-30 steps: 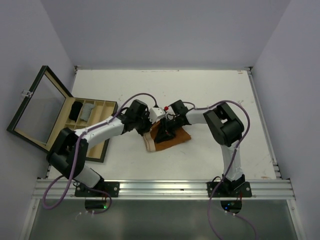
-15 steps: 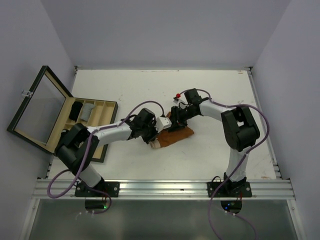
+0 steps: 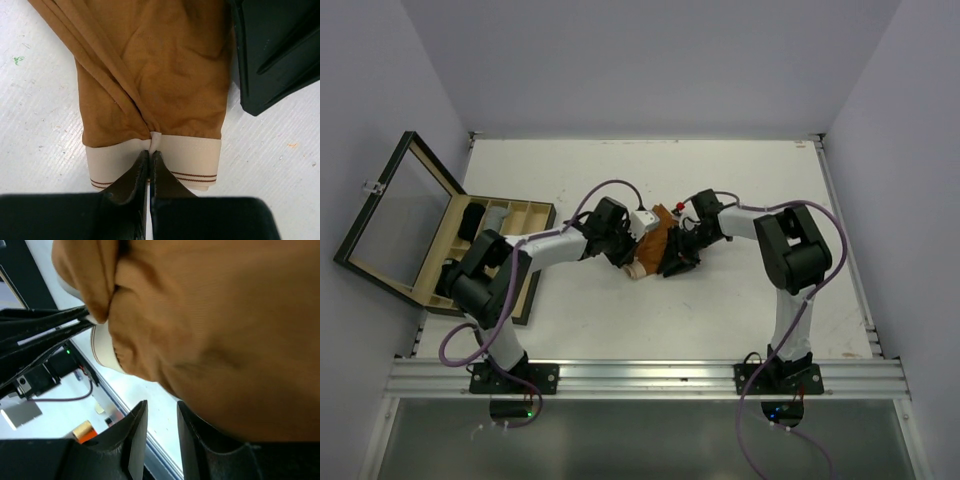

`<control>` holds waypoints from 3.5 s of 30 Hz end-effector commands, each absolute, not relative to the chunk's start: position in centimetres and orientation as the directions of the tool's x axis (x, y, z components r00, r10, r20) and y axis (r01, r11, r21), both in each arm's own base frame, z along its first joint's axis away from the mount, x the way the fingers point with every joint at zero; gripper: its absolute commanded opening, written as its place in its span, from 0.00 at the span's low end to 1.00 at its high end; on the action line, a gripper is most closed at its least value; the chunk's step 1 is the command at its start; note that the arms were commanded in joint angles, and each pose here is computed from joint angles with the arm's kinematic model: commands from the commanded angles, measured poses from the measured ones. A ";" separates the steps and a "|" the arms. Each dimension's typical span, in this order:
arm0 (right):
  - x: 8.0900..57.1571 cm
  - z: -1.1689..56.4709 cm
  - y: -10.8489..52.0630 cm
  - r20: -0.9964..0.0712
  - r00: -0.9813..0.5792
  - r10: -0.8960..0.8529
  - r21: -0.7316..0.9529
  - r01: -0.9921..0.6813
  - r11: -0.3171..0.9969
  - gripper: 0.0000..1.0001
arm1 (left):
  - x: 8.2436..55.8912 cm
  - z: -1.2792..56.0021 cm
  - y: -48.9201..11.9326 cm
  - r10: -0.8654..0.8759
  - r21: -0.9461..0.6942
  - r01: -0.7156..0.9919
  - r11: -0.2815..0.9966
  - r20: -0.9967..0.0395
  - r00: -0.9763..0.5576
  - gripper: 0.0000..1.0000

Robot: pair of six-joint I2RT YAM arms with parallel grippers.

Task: Roll the underwear
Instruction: Fold the underwear

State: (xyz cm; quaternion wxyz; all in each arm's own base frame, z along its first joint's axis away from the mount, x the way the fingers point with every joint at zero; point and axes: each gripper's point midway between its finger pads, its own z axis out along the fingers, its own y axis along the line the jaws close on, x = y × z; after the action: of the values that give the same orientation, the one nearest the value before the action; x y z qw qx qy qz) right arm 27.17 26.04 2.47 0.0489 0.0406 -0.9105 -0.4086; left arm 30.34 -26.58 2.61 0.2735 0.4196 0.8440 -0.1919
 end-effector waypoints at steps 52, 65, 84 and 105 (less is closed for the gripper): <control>32.6 6.1 31.4 -0.051 -0.971 0.233 0.848 0.081 0.524 0.03 | 29.9 1.4 -23.3 0.492 -0.204 0.664 0.719 -0.526 -0.694 0.00; 29.7 4.1 32.8 0.044 -0.977 0.207 0.844 0.147 0.516 0.05 | 30.4 2.1 -23.5 0.500 -0.188 0.677 0.712 -0.541 -0.676 0.00; 29.0 -1.9 32.2 0.128 -0.963 0.239 0.772 0.248 0.585 0.04 | 27.1 8.2 -28.1 0.480 -0.307 0.772 0.557 -0.640 -0.601 0.00; 29.3 -1.1 31.4 0.109 -0.963 0.245 0.771 0.238 0.591 0.04 | 26.8 0.3 -26.6 0.496 -0.356 0.706 0.613 -0.522 -0.694 0.00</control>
State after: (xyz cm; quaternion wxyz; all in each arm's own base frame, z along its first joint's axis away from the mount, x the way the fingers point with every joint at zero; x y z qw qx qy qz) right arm 29.43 33.13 1.65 0.0037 -0.1108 -0.8668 -0.4862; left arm 26.52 -28.09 2.67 0.2045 0.3554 0.8622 -0.2976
